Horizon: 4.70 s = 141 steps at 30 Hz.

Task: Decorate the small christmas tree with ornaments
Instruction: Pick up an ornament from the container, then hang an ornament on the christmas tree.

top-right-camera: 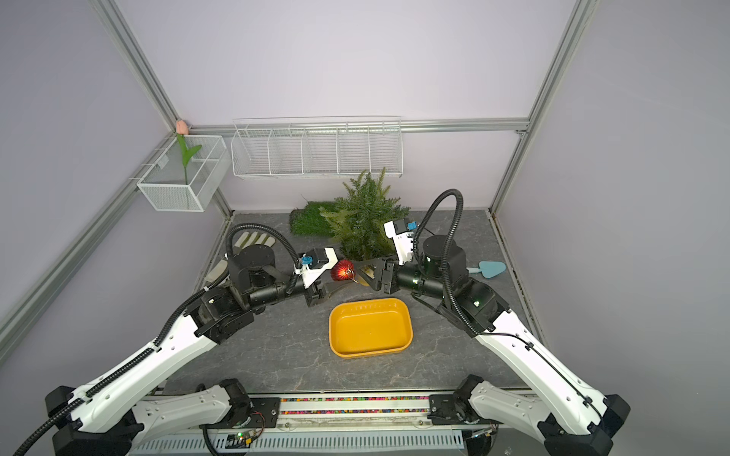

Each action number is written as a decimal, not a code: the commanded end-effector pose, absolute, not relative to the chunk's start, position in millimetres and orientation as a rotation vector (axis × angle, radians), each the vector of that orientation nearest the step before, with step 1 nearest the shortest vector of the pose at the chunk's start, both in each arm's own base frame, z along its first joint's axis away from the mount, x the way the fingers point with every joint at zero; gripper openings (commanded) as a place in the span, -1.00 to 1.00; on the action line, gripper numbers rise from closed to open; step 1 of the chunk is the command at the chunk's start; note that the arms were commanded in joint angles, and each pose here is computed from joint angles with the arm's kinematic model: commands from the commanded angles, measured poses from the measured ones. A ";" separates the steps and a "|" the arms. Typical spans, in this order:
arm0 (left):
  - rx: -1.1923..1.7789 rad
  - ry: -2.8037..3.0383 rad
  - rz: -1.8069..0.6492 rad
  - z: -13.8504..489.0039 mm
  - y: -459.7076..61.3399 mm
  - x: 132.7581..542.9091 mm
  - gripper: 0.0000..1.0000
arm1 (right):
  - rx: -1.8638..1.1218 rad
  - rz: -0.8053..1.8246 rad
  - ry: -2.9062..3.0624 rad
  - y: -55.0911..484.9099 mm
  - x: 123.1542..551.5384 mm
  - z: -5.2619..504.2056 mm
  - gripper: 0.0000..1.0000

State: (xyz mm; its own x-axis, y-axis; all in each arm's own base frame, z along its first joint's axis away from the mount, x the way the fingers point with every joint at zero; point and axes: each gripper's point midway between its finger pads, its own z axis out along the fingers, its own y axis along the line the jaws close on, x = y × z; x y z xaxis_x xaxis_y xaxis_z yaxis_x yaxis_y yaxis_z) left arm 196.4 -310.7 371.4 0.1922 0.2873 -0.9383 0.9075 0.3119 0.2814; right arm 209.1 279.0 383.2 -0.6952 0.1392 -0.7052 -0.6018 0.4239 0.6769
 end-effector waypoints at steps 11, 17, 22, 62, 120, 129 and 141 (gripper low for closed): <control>1.178 1.358 -0.594 373.4 -309.2 206.1 -0.60 | -0.445 1.456 1.995 288.2 194.4 375.1 0.00; 1.160 1.369 -0.576 373.9 -309.4 211.5 -0.60 | -0.484 1.504 1.977 294.7 191.2 378.1 -0.10; 1.160 1.373 -0.578 374.0 -310.2 212.1 -0.60 | -0.492 1.519 1.974 297.6 191.9 378.4 -0.28; 0.969 1.193 -0.953 356.2 -330.5 192.5 0.50 | -0.678 1.295 1.930 286.2 189.9 422.0 -0.87; 0.939 1.477 -0.556 367.3 -290.8 300.8 -0.27 | -0.684 1.008 1.904 311.4 311.5 437.9 -0.86; 0.928 1.481 -0.558 368.6 -287.6 303.5 -0.28 | -0.685 1.003 1.915 316.4 319.3 434.2 -0.86; 0.927 1.495 -0.557 367.4 -286.0 303.7 -0.31 | -0.705 1.061 1.870 314.9 304.2 443.5 -0.87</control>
State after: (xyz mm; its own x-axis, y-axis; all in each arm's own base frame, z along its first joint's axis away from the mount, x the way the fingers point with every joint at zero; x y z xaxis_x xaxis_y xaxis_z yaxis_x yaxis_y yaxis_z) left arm 305.4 -288.8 348.9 0.0319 0.2516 -0.9673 0.8111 0.5590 0.1721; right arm 312.6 318.9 428.1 -0.5160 -0.0848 -0.8524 -0.7566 0.5118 0.4071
